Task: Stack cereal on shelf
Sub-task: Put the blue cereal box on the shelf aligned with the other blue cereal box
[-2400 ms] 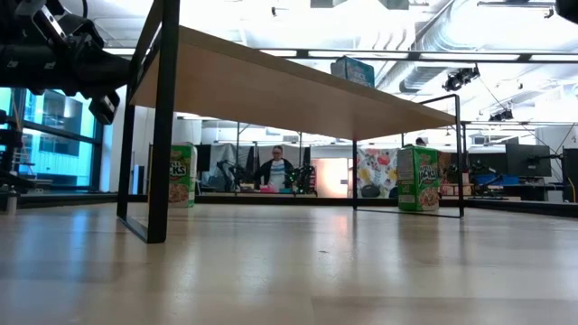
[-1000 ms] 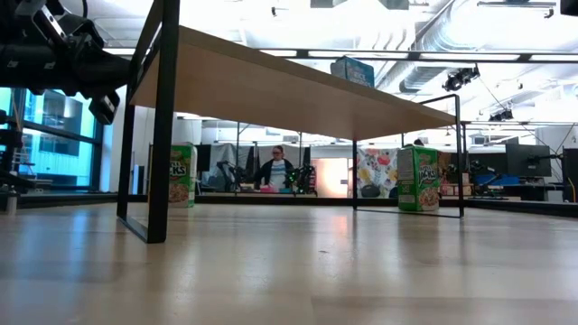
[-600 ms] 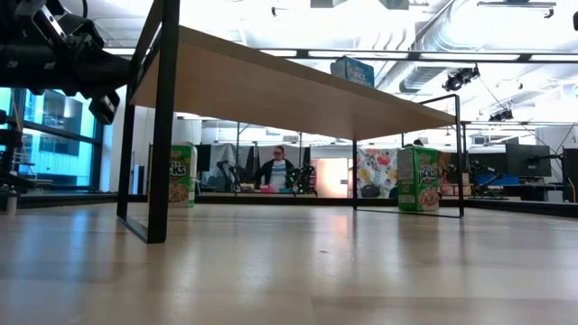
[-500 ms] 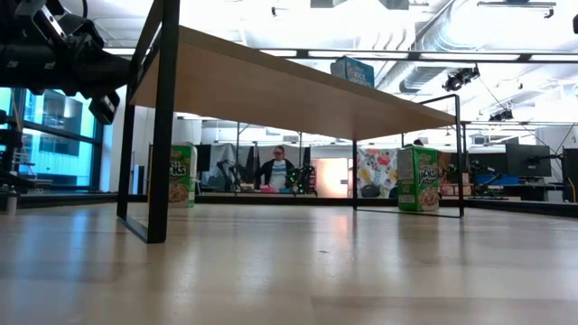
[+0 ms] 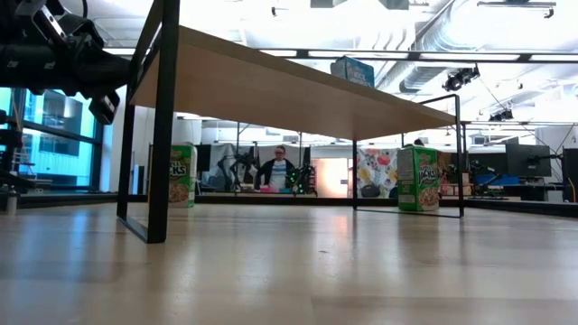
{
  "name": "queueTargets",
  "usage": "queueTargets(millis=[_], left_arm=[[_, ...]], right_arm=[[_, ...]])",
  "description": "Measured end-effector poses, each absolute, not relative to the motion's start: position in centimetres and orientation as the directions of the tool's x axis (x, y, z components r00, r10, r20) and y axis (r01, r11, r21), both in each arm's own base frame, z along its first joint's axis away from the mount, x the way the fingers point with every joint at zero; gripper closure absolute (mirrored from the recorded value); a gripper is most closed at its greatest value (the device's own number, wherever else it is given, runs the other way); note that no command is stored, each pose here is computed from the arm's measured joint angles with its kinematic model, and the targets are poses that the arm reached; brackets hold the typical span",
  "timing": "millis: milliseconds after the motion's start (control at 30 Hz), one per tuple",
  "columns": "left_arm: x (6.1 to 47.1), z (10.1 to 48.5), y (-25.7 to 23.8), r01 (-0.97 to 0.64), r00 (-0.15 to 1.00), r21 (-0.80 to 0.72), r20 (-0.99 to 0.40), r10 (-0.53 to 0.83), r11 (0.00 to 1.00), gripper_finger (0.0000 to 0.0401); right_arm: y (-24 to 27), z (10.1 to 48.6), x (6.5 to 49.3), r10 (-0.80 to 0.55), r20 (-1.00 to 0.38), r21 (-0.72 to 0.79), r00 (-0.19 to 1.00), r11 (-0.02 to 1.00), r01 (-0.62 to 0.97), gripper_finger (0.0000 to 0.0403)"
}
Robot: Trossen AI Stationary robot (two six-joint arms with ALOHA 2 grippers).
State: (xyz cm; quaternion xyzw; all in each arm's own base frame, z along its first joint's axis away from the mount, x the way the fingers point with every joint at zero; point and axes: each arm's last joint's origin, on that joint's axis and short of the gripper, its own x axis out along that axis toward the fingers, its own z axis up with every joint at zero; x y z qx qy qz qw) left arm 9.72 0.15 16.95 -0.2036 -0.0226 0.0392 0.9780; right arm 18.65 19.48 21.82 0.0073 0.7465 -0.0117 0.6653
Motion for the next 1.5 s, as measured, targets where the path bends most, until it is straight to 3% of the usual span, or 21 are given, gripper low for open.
queueTargets(millis=[467, 733, 833, 967, 1067, 1133, 1200, 1333, 1500], left_arm=[[9.7, 17.0, 0.2, -0.068, 0.996, -0.4, 0.028, 0.086, 0.914, 0.0398], [9.7, 17.0, 0.2, -0.067, 0.996, -0.4, 0.029, 0.086, 0.914, 0.0398], [9.7, 17.0, 0.2, -0.067, 0.996, -0.4, 0.029, 0.086, 0.914, 0.0398], [9.7, 16.9, 0.2, -0.067, 0.996, -0.4, 0.028, 0.086, 0.914, 0.0398], [9.7, 16.9, 0.2, -0.067, 0.996, -0.4, 0.028, 0.086, 0.914, 0.0398], [9.7, 17.0, 0.2, -0.067, 0.996, -0.4, 0.028, 0.086, 0.914, 0.0398], [9.7, 17.0, 0.2, -0.067, 0.996, -0.4, 0.029, 0.086, 0.914, 0.0398], [9.7, 16.9, 0.2, -0.068, 0.996, -0.4, 0.028, 0.086, 0.914, 0.0398], [9.7, 17.0, 0.2, -0.067, 0.996, -0.4, 0.029, 0.086, 0.914, 0.0398]], right_arm=[[18.9, 21.9, 19.3, -0.03, -0.997, -0.031, -0.073, 0.999, 0.008, 0.0266], [16.2, 25.7, 18.3, 0.021, -1.0, 0.022, -0.022, 0.999, -0.027, 0.0277], [14.2, 29.4, 17.9, 0.1, -0.992, 0.099, 0.07, 0.995, -0.025, 0.0278], [10.9, 35.7, 18.0, 0.187, -0.931, 0.192, 0.312, 0.981, -0.015, 0.0278], [8.3, 39.9, 18.6, 0.092, -0.857, 0.123, 0.507, 0.992, 0.027, 0.0278], [6.6, 42.0, 19.2, -0.032, -0.821, 0.015, 0.57, 0.997, 0.078, 0.0278], [5.1, 43.1, 20.3, -0.148, -0.816, -0.108, 0.559, 0.989, 0.105, 0.0279], [2.4, 43.2, 23.4, -0.244, -0.873, -0.261, 0.422, 0.965, 0.019, 0.0279], [0.1, 41.5, 27.5, -0.215, -0.914, -0.286, 0.345, 0.943, -0.171, 0.0279]])
